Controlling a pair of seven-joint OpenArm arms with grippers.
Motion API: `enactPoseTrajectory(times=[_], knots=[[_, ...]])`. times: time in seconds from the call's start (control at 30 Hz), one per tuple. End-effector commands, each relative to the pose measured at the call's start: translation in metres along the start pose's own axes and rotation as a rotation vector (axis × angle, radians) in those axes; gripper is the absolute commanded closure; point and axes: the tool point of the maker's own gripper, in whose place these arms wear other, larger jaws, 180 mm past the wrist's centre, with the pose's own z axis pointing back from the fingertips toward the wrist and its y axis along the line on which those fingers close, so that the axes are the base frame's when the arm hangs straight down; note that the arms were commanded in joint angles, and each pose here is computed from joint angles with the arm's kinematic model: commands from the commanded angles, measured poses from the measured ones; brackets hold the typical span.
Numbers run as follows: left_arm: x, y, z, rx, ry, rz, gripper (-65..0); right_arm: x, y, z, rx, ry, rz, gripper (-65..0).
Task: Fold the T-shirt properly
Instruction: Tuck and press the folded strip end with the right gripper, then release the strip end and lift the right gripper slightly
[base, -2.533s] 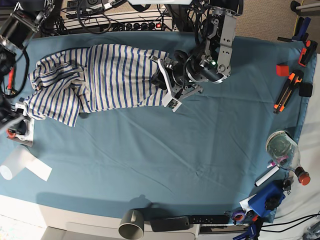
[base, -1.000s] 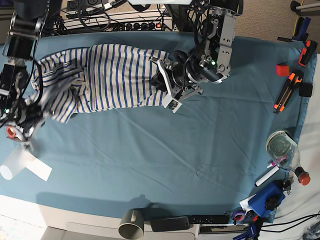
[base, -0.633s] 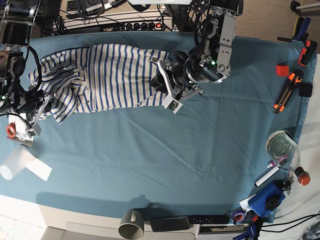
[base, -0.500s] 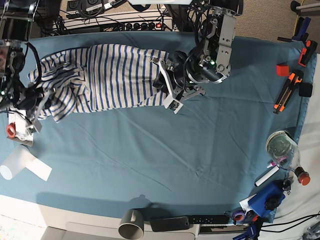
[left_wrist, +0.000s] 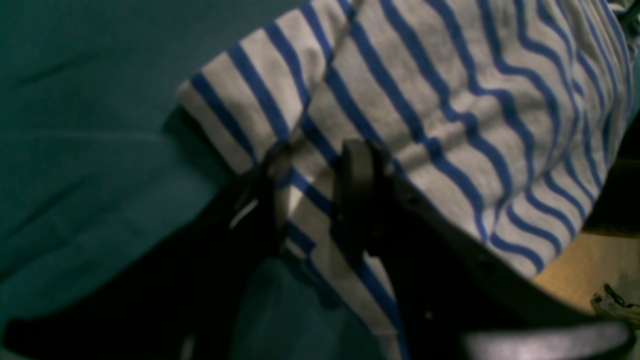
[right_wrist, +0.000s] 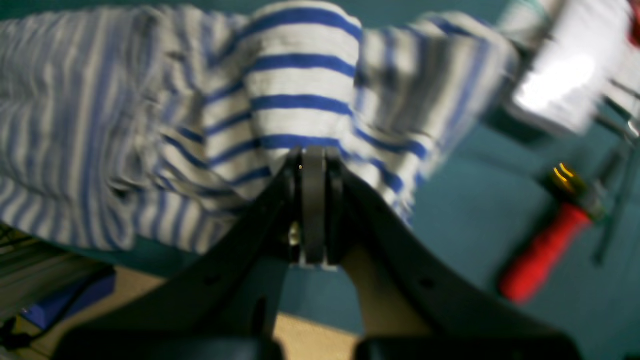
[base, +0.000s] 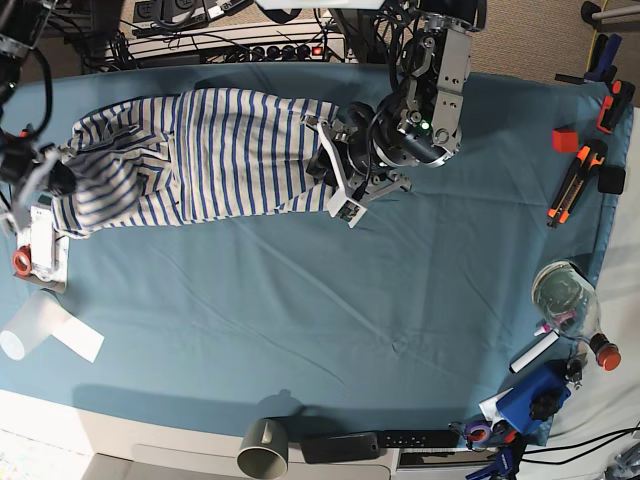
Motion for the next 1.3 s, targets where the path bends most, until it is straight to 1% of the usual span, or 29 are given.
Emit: enactPoseTrajectory(times=[0.0, 0.13, 0.3, 0.37, 0.67, 0.7, 0.77, 0.83, 0.87, 0.93, 1.03, 1.07, 1.13, 1.23, 1.27], knots=[[0.015, -0.003, 0.002, -0.007, -0.048, -0.008, -16.5, 0.009, -0.007, 0.012, -0.024, -0.029, 0.021, 0.0], [0.015, -0.003, 0.002, -0.007, -0.048, -0.008, -16.5, -0.019, -0.012, 0.019, -0.042, 0.032, -0.006, 0.0], [0.014, -0.003, 0.002, -0.007, -0.047, -0.007, -16.5, -0.045, -0.010, 0.019, -0.036, 0.101, -0.022, 0.0], [0.014, -0.003, 0.002, -0.007, -0.047, -0.007, -16.5, -0.047, -0.010, 0.019, -0.039, 0.107, -0.036, 0.0], [0.014, -0.003, 0.002, -0.008, -0.046, -0.007, -16.5, -0.047, -0.013, 0.020, -0.054, 0.113, -0.029, 0.0], [0.014, -0.003, 0.002, -0.008, -0.047, -0.008, -16.5, -0.047, -0.013, 0.020, -0.054, 0.112, -0.029, -2.7], [0.014, -0.003, 0.002, -0.008, -0.047, -0.008, -16.5, -0.047, -0.013, 0.020, -0.054, 0.112, -0.029, -10.6], [0.014, -0.003, 0.002, -0.008, -0.047, -0.008, -16.5, -0.047, -0.013, 0.020, -0.054, 0.113, -0.029, -16.8], [0.014, -0.003, 0.002, -0.008, -0.047, -0.008, -16.5, -0.047, -0.013, 0.020, -0.054, 0.113, -0.030, -19.0], [0.014, -0.003, 0.002, -0.008, -0.047, -0.008, -16.5, -0.046, -0.012, 0.020, -0.048, 0.107, -0.037, -20.4], [0.014, -0.003, 0.002, -0.008, -0.047, -0.008, -16.5, -0.033, -0.009, 0.025, -0.021, 0.043, -0.067, -20.4], [0.014, -0.003, 0.002, -0.008, -0.047, -0.008, -16.5, -0.027, -0.013, 0.031, -0.037, 0.016, -0.068, -20.4], [0.014, -0.003, 0.002, -0.008, -0.047, -0.008, -16.5, -0.009, -0.025, 0.050, -0.096, -0.067, -0.069, -20.4], [0.015, -0.003, 0.002, -0.008, -0.048, -0.007, -16.5, 0.021, -0.045, 0.091, -0.194, -0.225, -0.074, -20.5], [0.015, -0.004, 0.002, -0.011, -0.050, -0.005, -16.5, 0.023, -0.051, 0.102, -0.226, -0.250, -0.079, -20.5]])
